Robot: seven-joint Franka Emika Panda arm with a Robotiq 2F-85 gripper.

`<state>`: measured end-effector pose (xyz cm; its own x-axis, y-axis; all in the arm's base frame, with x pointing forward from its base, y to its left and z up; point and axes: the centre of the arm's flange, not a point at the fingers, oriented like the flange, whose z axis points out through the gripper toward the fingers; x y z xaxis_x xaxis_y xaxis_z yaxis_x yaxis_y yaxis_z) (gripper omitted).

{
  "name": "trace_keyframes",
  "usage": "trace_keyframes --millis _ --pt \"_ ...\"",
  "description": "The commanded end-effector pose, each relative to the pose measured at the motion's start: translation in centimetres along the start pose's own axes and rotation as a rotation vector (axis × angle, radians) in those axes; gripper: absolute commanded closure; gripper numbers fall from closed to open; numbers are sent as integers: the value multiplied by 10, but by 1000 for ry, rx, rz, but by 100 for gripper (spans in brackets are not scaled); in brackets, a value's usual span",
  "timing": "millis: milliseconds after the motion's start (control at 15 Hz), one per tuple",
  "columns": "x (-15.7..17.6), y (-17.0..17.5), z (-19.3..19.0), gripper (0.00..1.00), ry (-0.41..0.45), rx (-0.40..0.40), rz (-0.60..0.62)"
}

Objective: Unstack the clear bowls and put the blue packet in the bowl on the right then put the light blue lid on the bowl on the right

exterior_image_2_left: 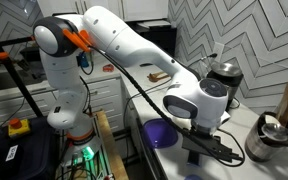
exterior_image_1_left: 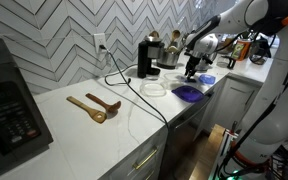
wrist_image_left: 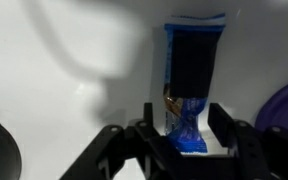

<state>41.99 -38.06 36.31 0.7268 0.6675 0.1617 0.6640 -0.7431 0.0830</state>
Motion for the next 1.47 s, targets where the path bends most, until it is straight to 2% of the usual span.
trace_keyframes --millis 0,67,200,267,467,933,1400 --pt "-10 17 9 44 36 67 -23" --pt "-11 18 10 47 38 77 -25" --pt "-13 20 14 72 40 96 -30" --pt "-13 21 15 74 38 103 -37" --pt "-14 22 19 98 36 120 -55" --pt "-1 12 -2 100 -3 113 -72" --pt "16 -1 -50 100 -173 55 -139"
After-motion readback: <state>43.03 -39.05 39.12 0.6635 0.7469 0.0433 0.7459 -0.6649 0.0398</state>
